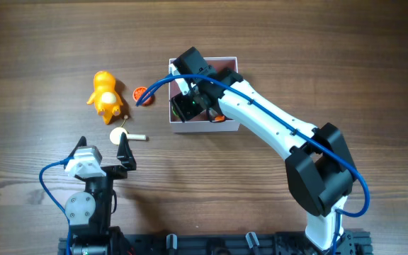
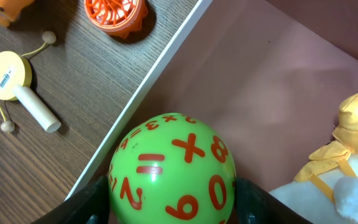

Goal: Pack container
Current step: 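Carry the green ball with the right gripper into the box, then release the ball and retract the right arm to the side, then reach the left gripper to the orange dinosaur toy and grasp it, then lift the orange dinosaur with the left gripper and move it over the box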

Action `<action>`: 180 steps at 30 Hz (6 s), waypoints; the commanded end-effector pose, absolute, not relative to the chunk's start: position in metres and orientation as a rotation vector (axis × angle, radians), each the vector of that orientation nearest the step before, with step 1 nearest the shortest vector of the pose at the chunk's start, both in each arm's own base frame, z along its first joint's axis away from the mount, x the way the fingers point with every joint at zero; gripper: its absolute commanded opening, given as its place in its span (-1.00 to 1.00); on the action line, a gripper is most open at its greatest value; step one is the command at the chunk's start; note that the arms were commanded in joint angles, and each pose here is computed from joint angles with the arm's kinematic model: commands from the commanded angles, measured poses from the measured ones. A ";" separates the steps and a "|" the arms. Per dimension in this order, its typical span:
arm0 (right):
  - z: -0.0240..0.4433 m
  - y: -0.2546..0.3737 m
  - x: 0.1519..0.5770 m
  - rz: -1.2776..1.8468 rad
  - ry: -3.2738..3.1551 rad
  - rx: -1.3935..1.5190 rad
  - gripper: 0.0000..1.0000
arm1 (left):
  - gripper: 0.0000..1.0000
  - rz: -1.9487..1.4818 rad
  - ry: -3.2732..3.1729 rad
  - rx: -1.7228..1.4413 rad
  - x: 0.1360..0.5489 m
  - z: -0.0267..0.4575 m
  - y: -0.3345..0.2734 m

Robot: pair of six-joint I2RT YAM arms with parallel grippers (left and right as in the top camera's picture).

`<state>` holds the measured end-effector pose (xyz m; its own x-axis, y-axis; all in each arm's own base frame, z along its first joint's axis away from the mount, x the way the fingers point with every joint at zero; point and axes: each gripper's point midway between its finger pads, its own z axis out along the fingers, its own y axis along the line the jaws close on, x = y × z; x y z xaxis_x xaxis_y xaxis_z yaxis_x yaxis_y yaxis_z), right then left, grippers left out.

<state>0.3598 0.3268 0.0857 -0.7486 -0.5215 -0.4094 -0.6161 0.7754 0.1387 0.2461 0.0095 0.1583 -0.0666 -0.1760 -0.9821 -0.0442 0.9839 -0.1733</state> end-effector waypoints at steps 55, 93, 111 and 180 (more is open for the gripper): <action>0.280 0.007 0.389 -0.095 2.455 0.275 0.99 | 0.99 -0.363 1.560 0.077 0.240 0.181 -0.044; 0.280 0.007 0.389 -0.095 2.455 0.275 0.99 | 0.99 0.065 2.837 -0.295 0.393 0.158 0.031; 0.280 0.007 0.389 -0.095 2.455 0.275 0.99 | 0.62 0.070 2.962 -0.314 0.408 0.056 0.034; 0.278 0.007 0.390 -0.096 2.459 0.275 0.99 | -0.92 -0.466 2.740 -0.122 0.388 0.153 -0.228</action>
<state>0.3882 0.0095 0.2800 -0.7632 0.1790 -0.6209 0.2164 0.9762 0.0154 0.3820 -0.2247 0.1741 -0.9220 -0.1271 -0.3658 0.0086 0.9377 -0.3474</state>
